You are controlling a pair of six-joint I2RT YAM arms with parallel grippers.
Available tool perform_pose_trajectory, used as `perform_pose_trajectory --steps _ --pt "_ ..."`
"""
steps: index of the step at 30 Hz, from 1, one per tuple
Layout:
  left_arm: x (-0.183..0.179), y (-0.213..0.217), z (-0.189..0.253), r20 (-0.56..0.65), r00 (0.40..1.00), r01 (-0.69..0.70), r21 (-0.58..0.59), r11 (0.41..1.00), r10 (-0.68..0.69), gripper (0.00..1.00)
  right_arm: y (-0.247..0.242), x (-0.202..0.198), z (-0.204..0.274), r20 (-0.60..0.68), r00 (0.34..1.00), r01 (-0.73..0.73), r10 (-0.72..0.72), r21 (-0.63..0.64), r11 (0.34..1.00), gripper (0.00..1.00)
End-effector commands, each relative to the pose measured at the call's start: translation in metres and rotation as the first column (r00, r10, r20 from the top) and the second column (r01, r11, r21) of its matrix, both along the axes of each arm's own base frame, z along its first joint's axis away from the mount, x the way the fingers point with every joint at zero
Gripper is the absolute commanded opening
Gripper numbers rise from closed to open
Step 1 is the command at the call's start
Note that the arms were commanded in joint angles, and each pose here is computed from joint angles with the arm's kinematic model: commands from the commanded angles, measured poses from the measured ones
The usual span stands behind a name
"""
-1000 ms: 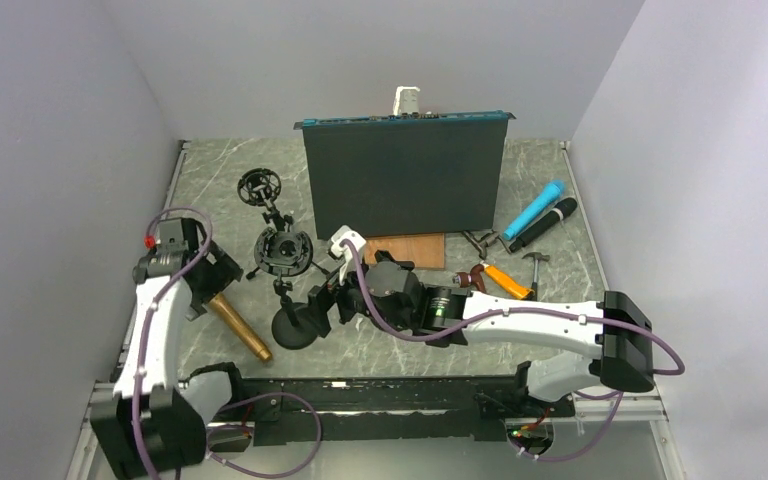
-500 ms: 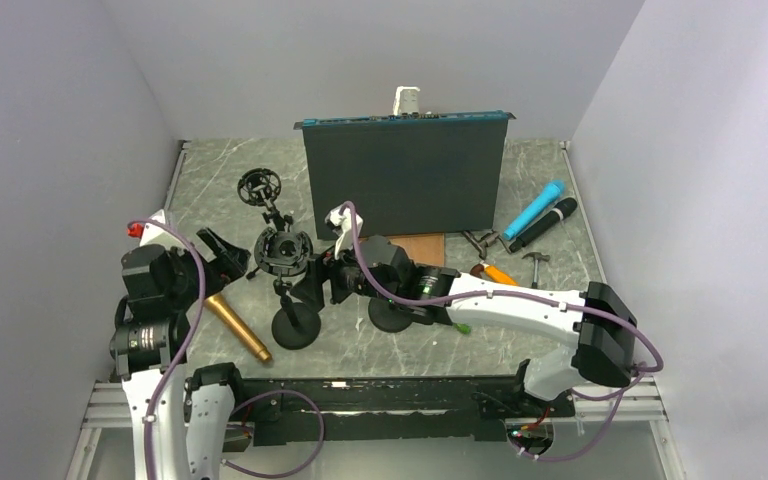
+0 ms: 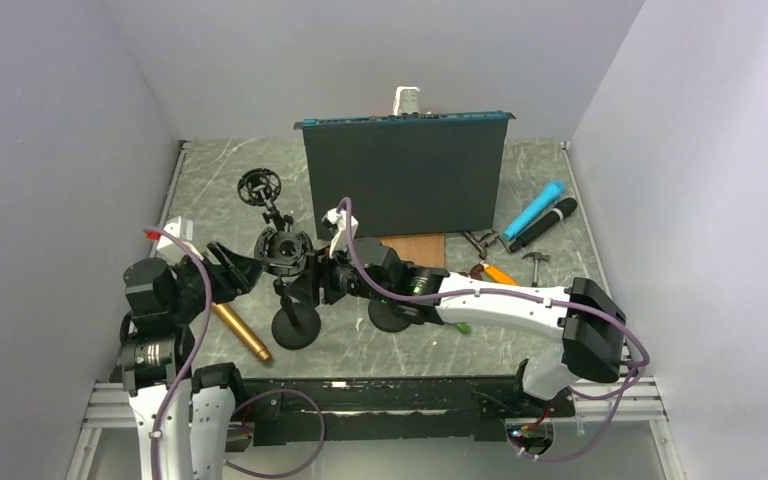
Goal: Remove the microphone from the stand
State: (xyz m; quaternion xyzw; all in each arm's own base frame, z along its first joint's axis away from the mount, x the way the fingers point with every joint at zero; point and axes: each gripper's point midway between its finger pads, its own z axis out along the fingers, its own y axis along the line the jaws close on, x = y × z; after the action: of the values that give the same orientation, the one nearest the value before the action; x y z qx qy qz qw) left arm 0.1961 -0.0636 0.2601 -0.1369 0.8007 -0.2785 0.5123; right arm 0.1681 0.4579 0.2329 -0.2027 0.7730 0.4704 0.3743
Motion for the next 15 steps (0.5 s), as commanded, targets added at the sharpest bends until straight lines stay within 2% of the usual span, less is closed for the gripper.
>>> perform_pose_trajectory --steps 1,5,15 --pt "-0.006 -0.03 0.004 0.074 0.978 0.196 -0.034 0.98 -0.193 0.62 0.01 0.005 0.037 0.018 1.0 0.017 -0.019 0.108 0.994 0.57" --pt "-0.011 -0.038 -0.004 0.067 0.966 0.251 -0.029 0.967 -0.249 0.57 0.006 0.007 0.035 0.022 0.999 0.035 -0.038 0.106 0.994 0.57" --pt "-0.011 -0.045 -0.023 0.035 0.956 0.292 -0.063 0.954 -0.29 0.55 0.001 0.009 0.031 0.029 0.998 0.05 -0.053 0.089 0.995 0.58"
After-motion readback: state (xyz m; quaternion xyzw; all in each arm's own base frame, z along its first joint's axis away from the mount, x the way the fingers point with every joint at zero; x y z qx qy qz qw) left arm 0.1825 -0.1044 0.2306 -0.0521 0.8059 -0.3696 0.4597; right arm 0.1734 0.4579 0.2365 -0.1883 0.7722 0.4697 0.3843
